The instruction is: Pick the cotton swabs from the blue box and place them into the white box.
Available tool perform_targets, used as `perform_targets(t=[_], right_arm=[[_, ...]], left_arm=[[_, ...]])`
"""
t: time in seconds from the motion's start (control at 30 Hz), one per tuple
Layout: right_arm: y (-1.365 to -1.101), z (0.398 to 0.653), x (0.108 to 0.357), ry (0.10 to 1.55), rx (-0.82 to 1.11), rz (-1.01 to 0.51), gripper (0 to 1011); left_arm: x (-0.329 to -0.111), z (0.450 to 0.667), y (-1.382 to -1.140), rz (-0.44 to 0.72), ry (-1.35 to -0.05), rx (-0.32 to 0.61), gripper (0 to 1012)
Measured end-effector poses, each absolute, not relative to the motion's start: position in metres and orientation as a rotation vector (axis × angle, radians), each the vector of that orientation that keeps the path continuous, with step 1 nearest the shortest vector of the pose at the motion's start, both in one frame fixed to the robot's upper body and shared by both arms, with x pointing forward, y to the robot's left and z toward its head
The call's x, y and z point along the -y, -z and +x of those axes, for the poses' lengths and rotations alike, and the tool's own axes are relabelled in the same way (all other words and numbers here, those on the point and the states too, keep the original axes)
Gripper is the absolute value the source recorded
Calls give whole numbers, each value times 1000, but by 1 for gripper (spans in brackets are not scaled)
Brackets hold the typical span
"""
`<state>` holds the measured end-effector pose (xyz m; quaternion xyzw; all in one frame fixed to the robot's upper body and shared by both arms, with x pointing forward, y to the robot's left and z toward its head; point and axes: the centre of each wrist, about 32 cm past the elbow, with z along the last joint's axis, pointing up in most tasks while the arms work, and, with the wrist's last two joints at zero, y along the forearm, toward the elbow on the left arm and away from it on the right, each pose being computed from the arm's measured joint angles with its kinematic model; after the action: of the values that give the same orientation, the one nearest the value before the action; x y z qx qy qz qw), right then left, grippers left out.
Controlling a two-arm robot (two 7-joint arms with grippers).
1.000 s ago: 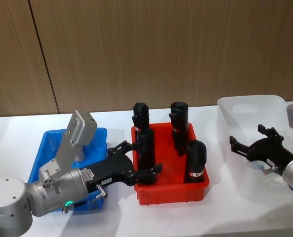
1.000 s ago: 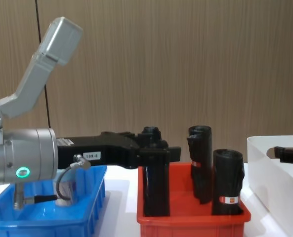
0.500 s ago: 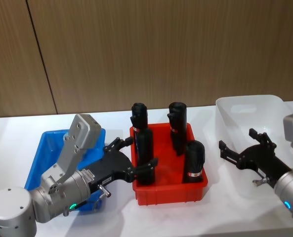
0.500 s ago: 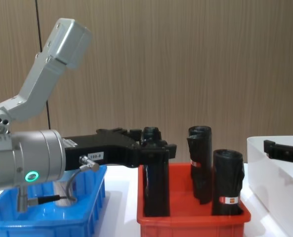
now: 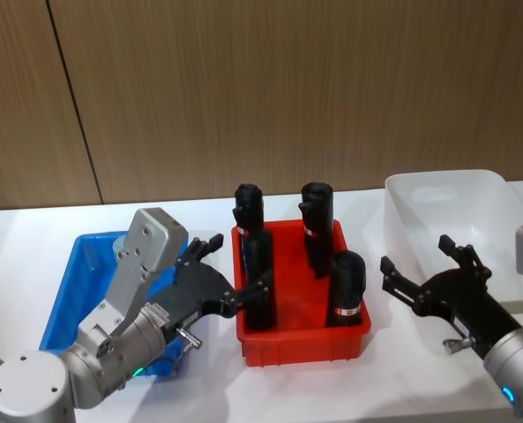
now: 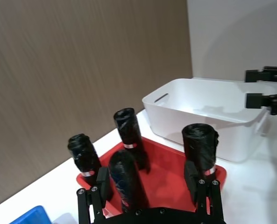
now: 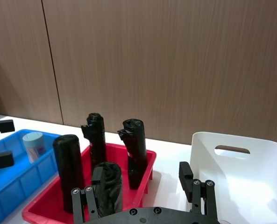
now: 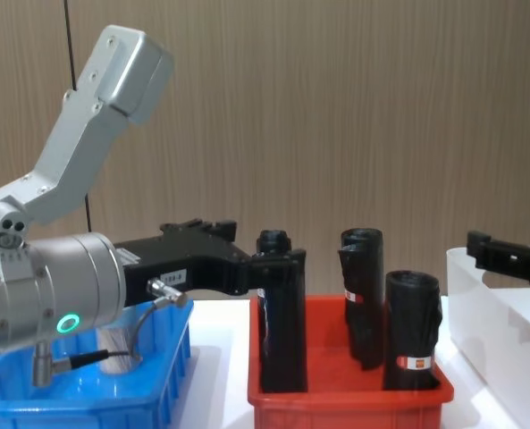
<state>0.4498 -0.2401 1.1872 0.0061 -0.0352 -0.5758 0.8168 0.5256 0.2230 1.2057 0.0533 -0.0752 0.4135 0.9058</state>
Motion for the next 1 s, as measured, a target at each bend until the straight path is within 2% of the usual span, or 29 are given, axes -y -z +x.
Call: perform_targets(t=[1.0], right_arm=[[-1189, 443, 237, 1230, 75, 27, 1002]], left_arm=[[-199, 492, -1204, 62, -1116, 266, 1004]])
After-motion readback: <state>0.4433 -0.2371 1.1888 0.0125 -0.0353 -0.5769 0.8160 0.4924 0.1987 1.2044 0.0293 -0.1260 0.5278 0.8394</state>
